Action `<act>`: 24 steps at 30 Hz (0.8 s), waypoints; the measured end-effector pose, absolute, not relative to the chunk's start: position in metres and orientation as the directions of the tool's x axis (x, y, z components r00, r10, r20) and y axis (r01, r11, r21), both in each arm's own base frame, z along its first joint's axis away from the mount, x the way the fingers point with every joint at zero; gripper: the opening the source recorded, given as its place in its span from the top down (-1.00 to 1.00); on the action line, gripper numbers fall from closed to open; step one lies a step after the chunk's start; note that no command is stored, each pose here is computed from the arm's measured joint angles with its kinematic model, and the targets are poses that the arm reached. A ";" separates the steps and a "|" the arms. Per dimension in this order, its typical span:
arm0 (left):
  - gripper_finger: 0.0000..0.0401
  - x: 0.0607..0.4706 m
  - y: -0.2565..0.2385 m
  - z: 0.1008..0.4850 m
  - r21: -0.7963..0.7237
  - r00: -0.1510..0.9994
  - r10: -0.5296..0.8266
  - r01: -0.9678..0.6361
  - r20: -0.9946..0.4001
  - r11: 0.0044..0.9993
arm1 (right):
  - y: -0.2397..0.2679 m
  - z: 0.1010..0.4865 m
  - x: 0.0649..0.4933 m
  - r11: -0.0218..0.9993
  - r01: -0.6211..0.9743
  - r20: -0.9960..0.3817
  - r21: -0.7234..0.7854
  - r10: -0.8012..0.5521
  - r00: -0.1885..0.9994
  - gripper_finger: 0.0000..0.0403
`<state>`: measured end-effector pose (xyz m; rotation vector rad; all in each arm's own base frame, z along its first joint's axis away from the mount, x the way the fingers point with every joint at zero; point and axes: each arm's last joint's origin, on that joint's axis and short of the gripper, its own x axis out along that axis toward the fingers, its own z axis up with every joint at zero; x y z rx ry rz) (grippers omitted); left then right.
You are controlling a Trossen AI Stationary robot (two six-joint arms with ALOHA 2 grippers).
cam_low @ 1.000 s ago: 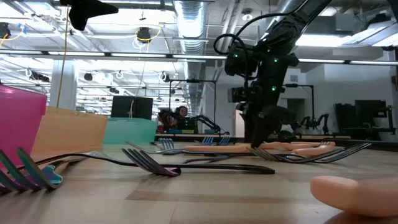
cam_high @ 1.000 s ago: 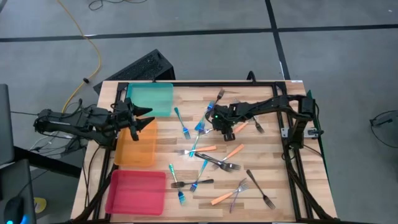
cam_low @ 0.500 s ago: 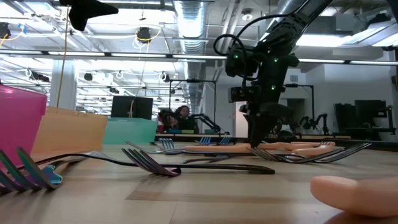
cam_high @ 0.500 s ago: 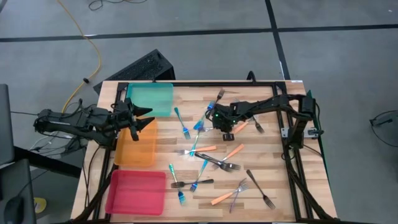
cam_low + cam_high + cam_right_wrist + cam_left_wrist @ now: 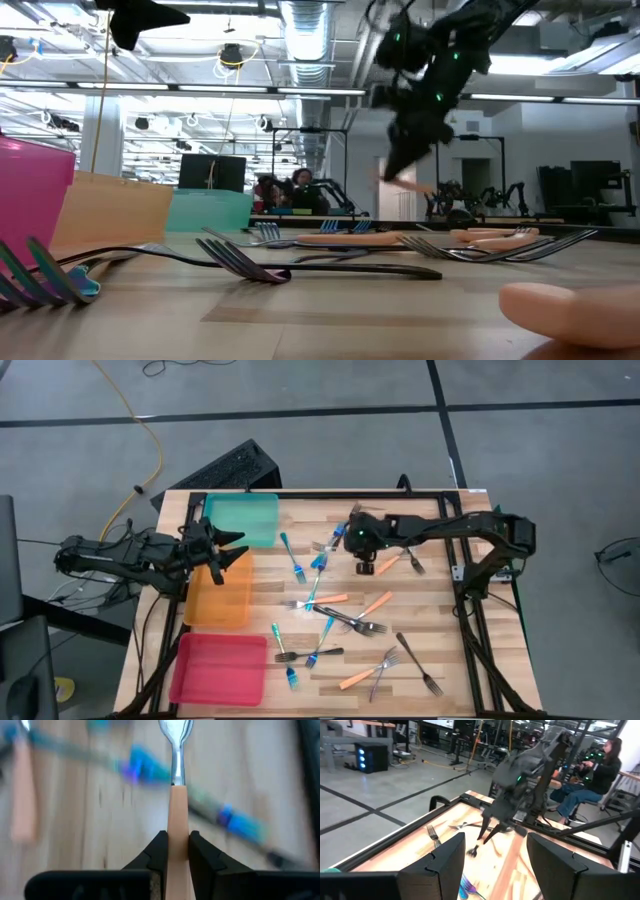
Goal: Sort silverware by color (type)
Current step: Put the orange fork into the orange bin
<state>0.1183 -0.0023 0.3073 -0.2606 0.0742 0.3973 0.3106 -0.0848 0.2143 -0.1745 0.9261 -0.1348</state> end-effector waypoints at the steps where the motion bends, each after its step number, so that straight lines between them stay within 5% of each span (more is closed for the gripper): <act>1: 0.02 0.118 -0.002 0.307 -0.236 0.918 0.379 -0.397 -0.120 0.887 | -0.084 0.220 0.313 0.980 0.042 -0.746 -0.193 -0.175 0.643 0.63; 8: 0.02 0.117 0.001 0.309 -0.231 0.871 0.480 -0.490 -0.104 0.840 | -0.064 0.248 0.343 0.984 -0.036 -0.437 -0.173 -0.044 0.898 0.63; 24: 0.02 0.113 0.006 0.324 -0.215 0.748 0.663 -0.643 0.030 0.735 | -0.025 0.235 0.419 0.946 -0.164 -0.038 -0.280 0.160 0.986 0.63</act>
